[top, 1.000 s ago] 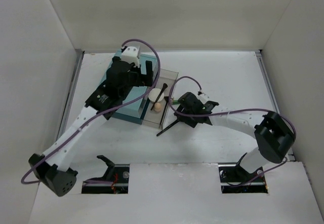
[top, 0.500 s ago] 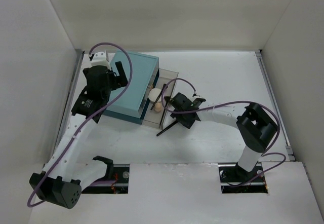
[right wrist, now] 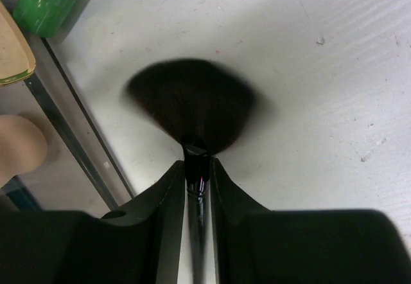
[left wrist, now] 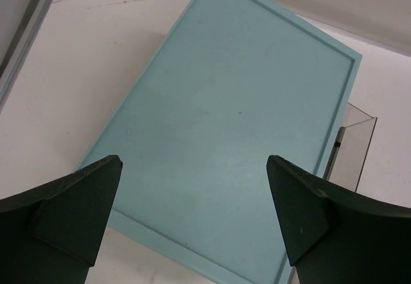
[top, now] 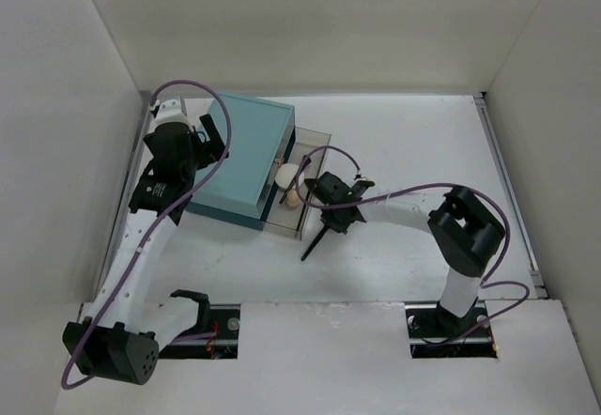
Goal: Organize the makeup
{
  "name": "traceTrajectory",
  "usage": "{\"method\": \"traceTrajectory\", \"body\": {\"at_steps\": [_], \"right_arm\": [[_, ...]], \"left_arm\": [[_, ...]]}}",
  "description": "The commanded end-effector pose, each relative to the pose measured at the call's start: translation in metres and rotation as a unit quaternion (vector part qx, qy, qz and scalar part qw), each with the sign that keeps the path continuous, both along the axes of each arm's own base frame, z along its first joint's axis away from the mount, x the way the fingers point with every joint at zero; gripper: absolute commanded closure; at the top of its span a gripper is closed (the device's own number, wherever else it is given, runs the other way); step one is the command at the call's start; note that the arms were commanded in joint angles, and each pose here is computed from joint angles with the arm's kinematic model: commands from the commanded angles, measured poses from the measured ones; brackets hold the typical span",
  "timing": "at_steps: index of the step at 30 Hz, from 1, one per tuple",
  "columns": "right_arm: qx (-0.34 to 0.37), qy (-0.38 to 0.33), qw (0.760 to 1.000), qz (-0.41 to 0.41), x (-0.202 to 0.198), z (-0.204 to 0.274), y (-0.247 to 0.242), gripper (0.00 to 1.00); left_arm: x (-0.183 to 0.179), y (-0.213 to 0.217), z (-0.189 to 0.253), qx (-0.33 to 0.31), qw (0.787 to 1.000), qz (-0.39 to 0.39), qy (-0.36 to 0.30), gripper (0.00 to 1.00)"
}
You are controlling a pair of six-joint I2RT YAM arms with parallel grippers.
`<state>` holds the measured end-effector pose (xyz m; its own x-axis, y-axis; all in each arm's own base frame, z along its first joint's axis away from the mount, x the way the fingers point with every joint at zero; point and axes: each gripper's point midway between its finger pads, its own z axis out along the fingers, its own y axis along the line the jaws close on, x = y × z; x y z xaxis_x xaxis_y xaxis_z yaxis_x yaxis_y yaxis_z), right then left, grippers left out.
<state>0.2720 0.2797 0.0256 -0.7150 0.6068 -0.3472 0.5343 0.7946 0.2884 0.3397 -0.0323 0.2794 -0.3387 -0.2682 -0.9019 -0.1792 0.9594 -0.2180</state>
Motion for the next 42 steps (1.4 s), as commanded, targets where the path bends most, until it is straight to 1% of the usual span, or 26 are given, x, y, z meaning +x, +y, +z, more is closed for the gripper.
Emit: {"method": "traceTrajectory", "body": {"at_steps": [1,3,5,6,11,13,17,19,22,25,27,28,29,31,32,34,36,39,42], "right_arm": [[-0.005,-0.003,1.000,-0.013,0.000,0.003,-0.007,0.83],[-0.007,-0.013,1.000,-0.024,-0.001,0.009,-0.018,0.92],[-0.013,-0.025,0.999,-0.034,-0.003,0.018,-0.031,0.98],[-0.015,-0.030,0.999,-0.036,-0.004,0.021,-0.035,1.00],[-0.013,-0.092,0.995,-0.032,-0.001,0.071,-0.052,1.00],[-0.005,-0.125,0.992,-0.020,0.005,0.100,-0.051,1.00],[0.023,-0.188,0.982,0.018,0.025,0.156,-0.032,1.00],[0.031,-0.212,0.976,0.042,0.040,0.172,-0.015,1.00],[0.053,-0.221,0.971,0.072,0.064,0.181,0.019,1.00],[0.067,-0.221,0.968,0.100,0.084,0.181,0.048,0.99],[0.068,-0.212,0.967,0.122,0.095,0.173,0.066,0.96],[0.068,-0.207,0.967,0.131,0.098,0.169,0.073,0.90],[0.068,-0.201,0.967,0.141,0.100,0.164,0.079,0.83],[0.066,-0.195,0.966,0.158,0.101,0.159,0.085,0.61],[0.065,-0.197,0.965,0.163,0.101,0.159,0.085,0.54],[0.062,-0.206,0.963,0.162,0.101,0.167,0.078,0.44],[0.059,-0.216,0.963,0.151,0.102,0.175,0.063,0.37],[0.047,-0.217,0.968,0.118,0.102,0.175,0.027,0.31],[0.042,-0.195,0.977,0.073,0.100,0.158,-0.013,0.29]], "left_arm": [[-0.002,0.008,0.004,-0.016,1.000,0.016,-0.015,0.00],[-0.003,0.012,0.003,-0.019,0.999,0.023,-0.015,0.00],[-0.004,0.015,0.001,-0.019,0.999,0.027,-0.015,0.00],[-0.004,0.015,0.000,-0.019,0.999,0.028,-0.015,0.00],[-0.001,0.019,-0.008,-0.020,0.999,0.035,-0.006,0.00],[0.001,0.020,-0.013,-0.021,0.999,0.037,0.002,0.00],[0.007,0.020,-0.025,-0.032,0.999,0.032,0.016,0.00],[0.009,0.023,-0.034,-0.036,0.998,0.033,0.027,0.00],[0.011,0.027,-0.045,-0.042,0.998,0.036,0.042,0.00],[0.011,0.032,-0.049,-0.043,0.997,0.041,0.045,0.00],[0.012,0.034,-0.050,-0.043,0.997,0.043,0.047,0.00],[0.012,0.034,-0.051,-0.043,0.997,0.043,0.048,0.00],[0.012,0.034,-0.051,-0.042,0.997,0.043,0.048,0.00],[0.013,0.034,-0.052,-0.042,0.997,0.043,0.050,0.00],[0.013,0.034,-0.051,-0.042,0.997,0.043,0.049,0.00],[0.013,0.035,-0.051,-0.041,0.997,0.044,0.049,0.00],[0.013,0.036,-0.050,-0.041,0.997,0.045,0.047,0.00],[0.014,0.036,-0.052,-0.041,0.997,0.046,0.049,0.00],[0.014,0.037,-0.052,-0.041,0.997,0.047,0.050,0.00]]}}
